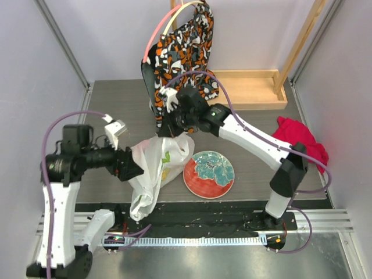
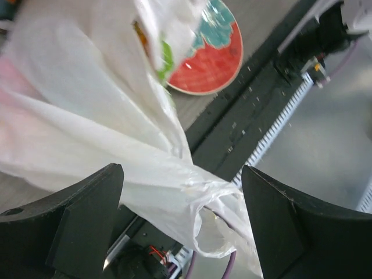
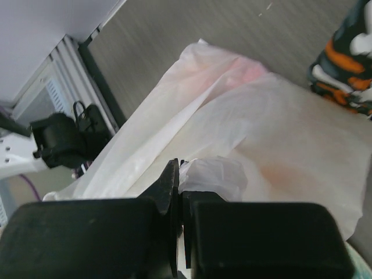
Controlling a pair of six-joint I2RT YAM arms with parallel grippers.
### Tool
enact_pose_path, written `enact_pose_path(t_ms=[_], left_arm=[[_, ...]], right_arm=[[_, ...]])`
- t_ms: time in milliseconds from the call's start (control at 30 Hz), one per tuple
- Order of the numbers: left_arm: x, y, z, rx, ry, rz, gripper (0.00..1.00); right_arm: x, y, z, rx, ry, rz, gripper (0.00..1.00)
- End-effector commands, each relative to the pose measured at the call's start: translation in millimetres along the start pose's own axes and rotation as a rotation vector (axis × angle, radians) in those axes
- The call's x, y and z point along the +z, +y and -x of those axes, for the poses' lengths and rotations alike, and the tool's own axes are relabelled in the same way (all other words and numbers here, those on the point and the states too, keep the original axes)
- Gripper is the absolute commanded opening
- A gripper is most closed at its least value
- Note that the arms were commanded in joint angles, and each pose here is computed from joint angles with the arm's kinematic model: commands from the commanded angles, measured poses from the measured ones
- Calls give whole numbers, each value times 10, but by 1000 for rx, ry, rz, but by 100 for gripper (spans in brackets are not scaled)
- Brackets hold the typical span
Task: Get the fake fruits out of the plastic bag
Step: Adjust the plastic bag at the center of the board.
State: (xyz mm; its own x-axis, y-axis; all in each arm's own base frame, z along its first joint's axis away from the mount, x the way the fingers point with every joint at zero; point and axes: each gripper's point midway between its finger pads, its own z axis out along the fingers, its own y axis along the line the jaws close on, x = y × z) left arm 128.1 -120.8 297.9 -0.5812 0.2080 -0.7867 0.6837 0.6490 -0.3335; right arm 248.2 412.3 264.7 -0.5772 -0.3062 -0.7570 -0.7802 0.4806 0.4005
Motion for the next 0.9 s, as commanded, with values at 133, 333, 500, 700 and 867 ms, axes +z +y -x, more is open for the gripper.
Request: enact_pose_path(t_ms=[133, 333, 500, 700, 867], left_arm=[[350, -233, -232, 76, 243, -254, 87], [47, -225, -436, 290, 328, -184, 88], [-159, -214, -749, 245, 443, -127, 88], [-155, -343, -750, 295, 436, -211, 89], [-113, -327, -1099, 377, 621, -265, 87]], right_arm=[[14, -291, 781, 41, -168, -13, 1], [-10, -348, 918, 39, -201, -17, 1], [-29, -382, 929, 36, -203, -23, 1], [21, -449, 951, 37, -205, -30, 1], [114, -576, 1010, 42, -207, -37, 1]])
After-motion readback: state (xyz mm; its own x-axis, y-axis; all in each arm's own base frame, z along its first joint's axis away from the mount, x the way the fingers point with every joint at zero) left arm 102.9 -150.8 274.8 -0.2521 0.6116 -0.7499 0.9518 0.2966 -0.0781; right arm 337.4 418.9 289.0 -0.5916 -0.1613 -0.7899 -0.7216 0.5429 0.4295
